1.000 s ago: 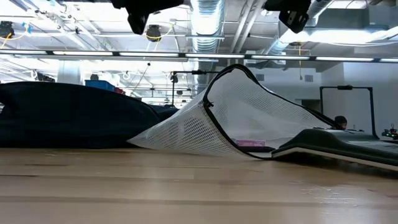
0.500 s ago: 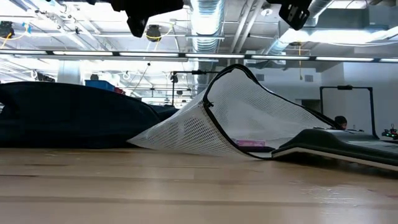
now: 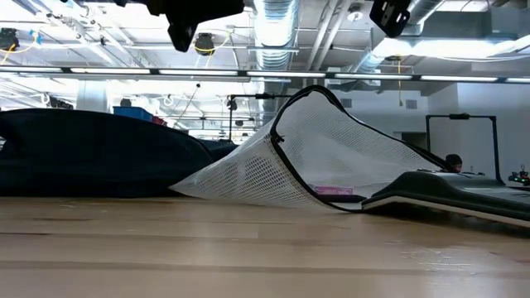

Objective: Unpack backpack
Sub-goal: Remove the black pen from the white zip lock bag

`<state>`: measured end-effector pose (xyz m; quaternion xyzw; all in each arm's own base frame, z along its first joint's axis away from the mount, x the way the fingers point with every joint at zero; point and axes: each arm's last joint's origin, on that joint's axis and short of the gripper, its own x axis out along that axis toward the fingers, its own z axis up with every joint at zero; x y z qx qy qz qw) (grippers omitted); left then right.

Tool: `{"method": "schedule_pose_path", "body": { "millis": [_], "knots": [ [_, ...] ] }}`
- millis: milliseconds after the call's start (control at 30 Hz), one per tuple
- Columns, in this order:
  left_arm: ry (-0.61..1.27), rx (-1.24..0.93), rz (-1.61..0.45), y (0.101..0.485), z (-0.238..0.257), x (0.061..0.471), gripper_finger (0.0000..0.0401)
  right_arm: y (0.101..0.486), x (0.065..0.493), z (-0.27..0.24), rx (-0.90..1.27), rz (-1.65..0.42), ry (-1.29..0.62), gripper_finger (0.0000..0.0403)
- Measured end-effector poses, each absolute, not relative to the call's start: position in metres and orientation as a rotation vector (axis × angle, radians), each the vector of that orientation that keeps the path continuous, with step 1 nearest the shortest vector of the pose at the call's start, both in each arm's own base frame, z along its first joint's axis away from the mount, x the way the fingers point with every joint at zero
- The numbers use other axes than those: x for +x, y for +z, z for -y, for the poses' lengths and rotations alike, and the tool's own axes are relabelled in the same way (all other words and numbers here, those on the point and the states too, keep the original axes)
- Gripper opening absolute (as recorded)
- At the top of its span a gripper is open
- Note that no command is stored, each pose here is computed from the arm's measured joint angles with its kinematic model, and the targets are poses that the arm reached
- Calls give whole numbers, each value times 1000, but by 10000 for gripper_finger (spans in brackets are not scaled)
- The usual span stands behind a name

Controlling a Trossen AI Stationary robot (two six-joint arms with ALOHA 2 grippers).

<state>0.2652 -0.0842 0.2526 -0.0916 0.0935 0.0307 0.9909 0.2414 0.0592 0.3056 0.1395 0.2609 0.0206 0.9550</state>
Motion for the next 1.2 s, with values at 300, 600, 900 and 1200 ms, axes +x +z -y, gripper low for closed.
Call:
{"method": "schedule_pose_path", "body": {
  "millis": [300, 600, 900, 1200],
  "knots": [
    [28, -205, -202, 252, 85, 265, 45, 303, 239, -59, 298, -567, 30, 0],
    [45, -212, -316, 240, 85, 262, 45, 280, 218, -65, 338, -880, -23, 0],
    [29, -205, -349, 237, 91, 259, 28, 267, 221, -75, 358, -808, 30, 0],
    [16, -193, -358, 237, 91, 259, 0, 258, 218, -85, 355, -809, 127, 0]
  ]
}}
